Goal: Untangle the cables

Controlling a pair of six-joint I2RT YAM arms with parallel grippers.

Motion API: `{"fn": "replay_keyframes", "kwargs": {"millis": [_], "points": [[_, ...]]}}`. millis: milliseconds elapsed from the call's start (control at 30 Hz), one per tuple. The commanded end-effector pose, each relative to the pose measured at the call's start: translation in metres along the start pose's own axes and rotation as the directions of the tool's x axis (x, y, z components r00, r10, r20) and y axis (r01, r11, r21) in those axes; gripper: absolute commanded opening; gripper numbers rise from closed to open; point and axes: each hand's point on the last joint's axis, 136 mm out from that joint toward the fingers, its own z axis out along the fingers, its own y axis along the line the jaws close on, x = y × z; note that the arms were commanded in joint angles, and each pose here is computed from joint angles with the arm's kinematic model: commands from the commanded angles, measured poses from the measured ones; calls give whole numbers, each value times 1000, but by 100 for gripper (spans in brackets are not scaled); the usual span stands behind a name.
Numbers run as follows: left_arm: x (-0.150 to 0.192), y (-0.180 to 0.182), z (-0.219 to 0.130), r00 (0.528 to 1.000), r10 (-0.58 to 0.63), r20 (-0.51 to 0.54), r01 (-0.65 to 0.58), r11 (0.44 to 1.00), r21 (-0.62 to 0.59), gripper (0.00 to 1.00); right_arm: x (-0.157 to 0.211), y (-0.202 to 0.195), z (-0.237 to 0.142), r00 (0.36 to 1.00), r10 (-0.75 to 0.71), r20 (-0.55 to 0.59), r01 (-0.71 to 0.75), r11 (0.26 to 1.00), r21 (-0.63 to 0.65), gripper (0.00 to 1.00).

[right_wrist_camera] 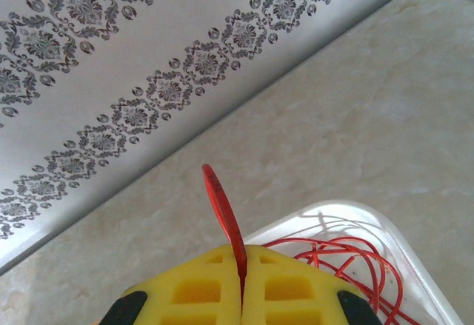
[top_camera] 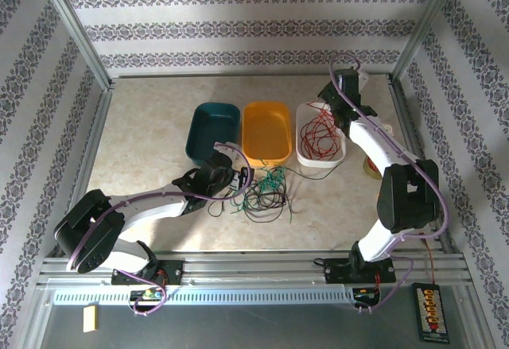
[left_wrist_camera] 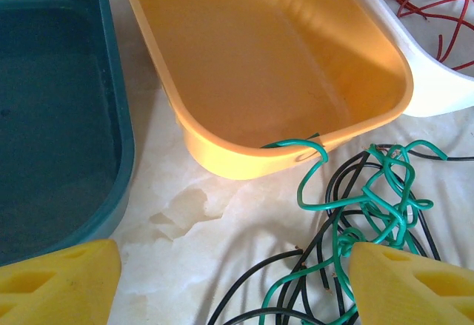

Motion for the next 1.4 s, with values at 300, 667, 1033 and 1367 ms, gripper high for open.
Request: {"fn": "replay_keyframes", "kwargs": {"millis": [300, 667, 1033, 1367], "points": [[1, -3, -2, 1000, 8, -6, -8, 1000, 3, 81, 60, -51, 13, 995, -33, -97, 45, 991, 127, 0], [-7, -3, -5, 1000, 12, 14, -12, 1000, -5, 82, 118, -71, 22, 958, -88, -271, 135, 978, 160, 4], [-18, 1, -10, 999, -1, 54, 2, 1000, -30, 82, 123, -65, -11, 948, -119, -297, 154, 983, 100, 42], [-29, 0, -14, 996, -2, 85, 5, 1000, -29, 83, 88, -52, -82, 973, -159, -168, 166, 986, 30, 57]]}}
